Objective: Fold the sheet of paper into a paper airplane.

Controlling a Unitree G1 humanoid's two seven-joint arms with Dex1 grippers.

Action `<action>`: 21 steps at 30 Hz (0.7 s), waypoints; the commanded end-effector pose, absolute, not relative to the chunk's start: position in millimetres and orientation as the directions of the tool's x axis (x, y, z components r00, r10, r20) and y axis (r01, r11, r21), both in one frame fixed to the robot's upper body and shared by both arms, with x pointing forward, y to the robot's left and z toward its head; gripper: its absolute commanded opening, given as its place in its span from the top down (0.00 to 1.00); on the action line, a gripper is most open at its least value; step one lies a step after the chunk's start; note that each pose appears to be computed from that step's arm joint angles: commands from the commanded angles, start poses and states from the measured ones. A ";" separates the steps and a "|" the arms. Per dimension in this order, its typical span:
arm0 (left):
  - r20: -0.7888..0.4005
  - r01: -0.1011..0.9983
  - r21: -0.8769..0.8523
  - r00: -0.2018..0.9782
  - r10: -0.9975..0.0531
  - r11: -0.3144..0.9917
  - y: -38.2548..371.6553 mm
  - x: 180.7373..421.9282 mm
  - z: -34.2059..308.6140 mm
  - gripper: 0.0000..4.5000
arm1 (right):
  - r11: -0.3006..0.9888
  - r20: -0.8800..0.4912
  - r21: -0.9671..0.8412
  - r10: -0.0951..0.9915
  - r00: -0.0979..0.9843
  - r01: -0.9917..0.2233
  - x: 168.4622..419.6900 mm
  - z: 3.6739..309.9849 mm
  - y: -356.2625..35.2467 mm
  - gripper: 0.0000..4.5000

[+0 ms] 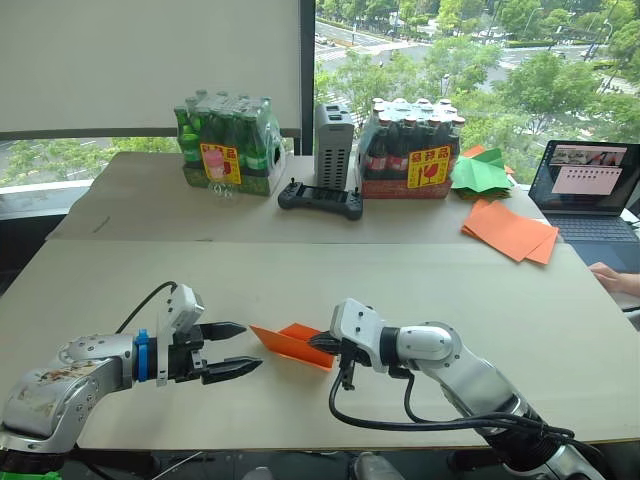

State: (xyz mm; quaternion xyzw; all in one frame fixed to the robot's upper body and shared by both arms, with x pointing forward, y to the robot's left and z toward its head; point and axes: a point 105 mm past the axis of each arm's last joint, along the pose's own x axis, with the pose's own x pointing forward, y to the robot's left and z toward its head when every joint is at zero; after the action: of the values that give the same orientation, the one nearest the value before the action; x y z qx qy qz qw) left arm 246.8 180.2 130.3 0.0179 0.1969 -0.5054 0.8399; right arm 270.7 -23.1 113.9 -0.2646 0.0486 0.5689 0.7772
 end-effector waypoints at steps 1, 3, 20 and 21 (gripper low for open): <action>-0.326 0.871 -0.130 0.414 -0.850 0.474 176.5 244.7 139.4 0.00 | 0.215 -0.345 -0.403 0.865 0.365 -0.890 273.7 122.3 -22.8 0.95; -0.325 0.870 -0.130 0.416 -0.850 0.476 176.3 244.4 139.3 0.00 | 0.221 -0.341 -0.407 0.863 0.372 -0.886 275.2 122.6 -23.2 0.90; -0.329 0.864 -0.128 0.426 -0.843 0.487 176.4 244.1 137.1 0.00 | 0.221 -0.373 -0.383 0.851 0.369 -0.897 278.1 108.3 -24.8 0.01; -0.328 0.864 -0.129 0.426 -0.843 0.486 176.2 244.1 137.1 0.00 | 0.225 -0.374 -0.381 0.849 0.372 -0.897 278.6 107.6 -25.1 0.01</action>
State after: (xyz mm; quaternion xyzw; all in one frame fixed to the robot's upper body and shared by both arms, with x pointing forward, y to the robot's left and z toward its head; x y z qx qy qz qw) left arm 245.4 180.1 127.4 0.0186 0.2002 -0.4966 0.8444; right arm 279.7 -26.9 100.6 -0.2745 0.0631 0.5561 0.7819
